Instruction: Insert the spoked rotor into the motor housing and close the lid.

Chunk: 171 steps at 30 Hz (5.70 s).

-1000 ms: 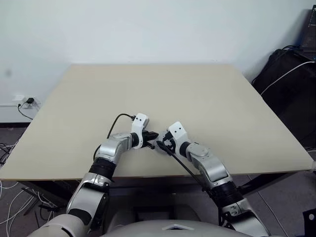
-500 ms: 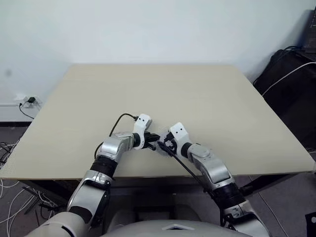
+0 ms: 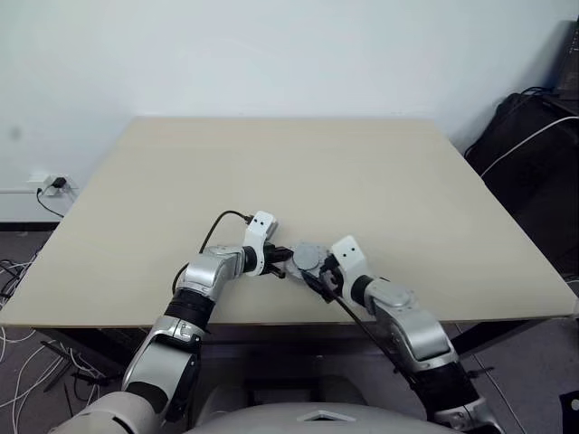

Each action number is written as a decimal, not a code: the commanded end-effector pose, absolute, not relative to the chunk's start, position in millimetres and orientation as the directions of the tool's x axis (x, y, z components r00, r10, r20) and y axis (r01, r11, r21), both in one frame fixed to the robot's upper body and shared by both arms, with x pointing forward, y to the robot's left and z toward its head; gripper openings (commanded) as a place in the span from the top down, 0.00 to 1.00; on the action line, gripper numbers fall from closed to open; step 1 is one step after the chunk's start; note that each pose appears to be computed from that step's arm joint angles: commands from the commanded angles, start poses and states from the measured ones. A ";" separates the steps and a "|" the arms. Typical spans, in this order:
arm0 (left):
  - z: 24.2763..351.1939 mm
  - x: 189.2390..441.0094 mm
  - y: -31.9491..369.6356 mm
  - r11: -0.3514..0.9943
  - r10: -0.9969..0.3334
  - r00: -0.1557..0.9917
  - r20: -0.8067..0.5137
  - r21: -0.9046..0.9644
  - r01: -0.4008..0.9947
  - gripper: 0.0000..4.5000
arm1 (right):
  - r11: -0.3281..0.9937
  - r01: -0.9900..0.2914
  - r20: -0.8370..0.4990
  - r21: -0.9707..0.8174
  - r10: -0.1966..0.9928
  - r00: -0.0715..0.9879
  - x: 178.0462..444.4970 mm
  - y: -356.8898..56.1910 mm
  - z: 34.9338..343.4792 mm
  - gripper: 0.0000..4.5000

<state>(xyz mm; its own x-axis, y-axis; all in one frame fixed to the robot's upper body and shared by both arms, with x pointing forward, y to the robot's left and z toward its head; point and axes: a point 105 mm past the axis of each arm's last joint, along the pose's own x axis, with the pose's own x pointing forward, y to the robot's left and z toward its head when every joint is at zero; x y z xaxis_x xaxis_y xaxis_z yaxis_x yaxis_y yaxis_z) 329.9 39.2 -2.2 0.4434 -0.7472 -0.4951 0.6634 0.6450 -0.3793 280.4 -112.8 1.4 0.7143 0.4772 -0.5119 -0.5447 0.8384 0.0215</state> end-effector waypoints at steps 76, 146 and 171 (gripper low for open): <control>-6.2 324.9 41.1 0.653 -0.736 0.453 -0.504 -0.350 0.671 1.00 | 0.292 0.004 -0.215 0.956 0.694 0.687 280.3 -80.4 5.8 0.71; 38.2 217.9 75.2 -0.167 -0.455 0.874 0.172 -0.980 0.106 0.01 | -0.026 -0.150 0.099 0.988 0.860 0.500 255.5 -56.0 66.2 0.71; 43.2 224.0 67.8 -0.192 -0.467 0.860 0.207 -0.973 0.130 0.13 | -0.005 -0.140 0.063 0.990 0.907 0.416 239.8 -52.0 63.6 0.71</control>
<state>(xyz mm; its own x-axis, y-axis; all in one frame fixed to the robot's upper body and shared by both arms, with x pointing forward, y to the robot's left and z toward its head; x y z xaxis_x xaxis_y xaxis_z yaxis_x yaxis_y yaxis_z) 215.6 84.4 25.5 0.8650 -0.4897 0.1097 0.0729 -0.0937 -0.9929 236.9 -54.9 40.3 0.4224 0.9057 -0.0360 -0.0551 0.0652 0.9963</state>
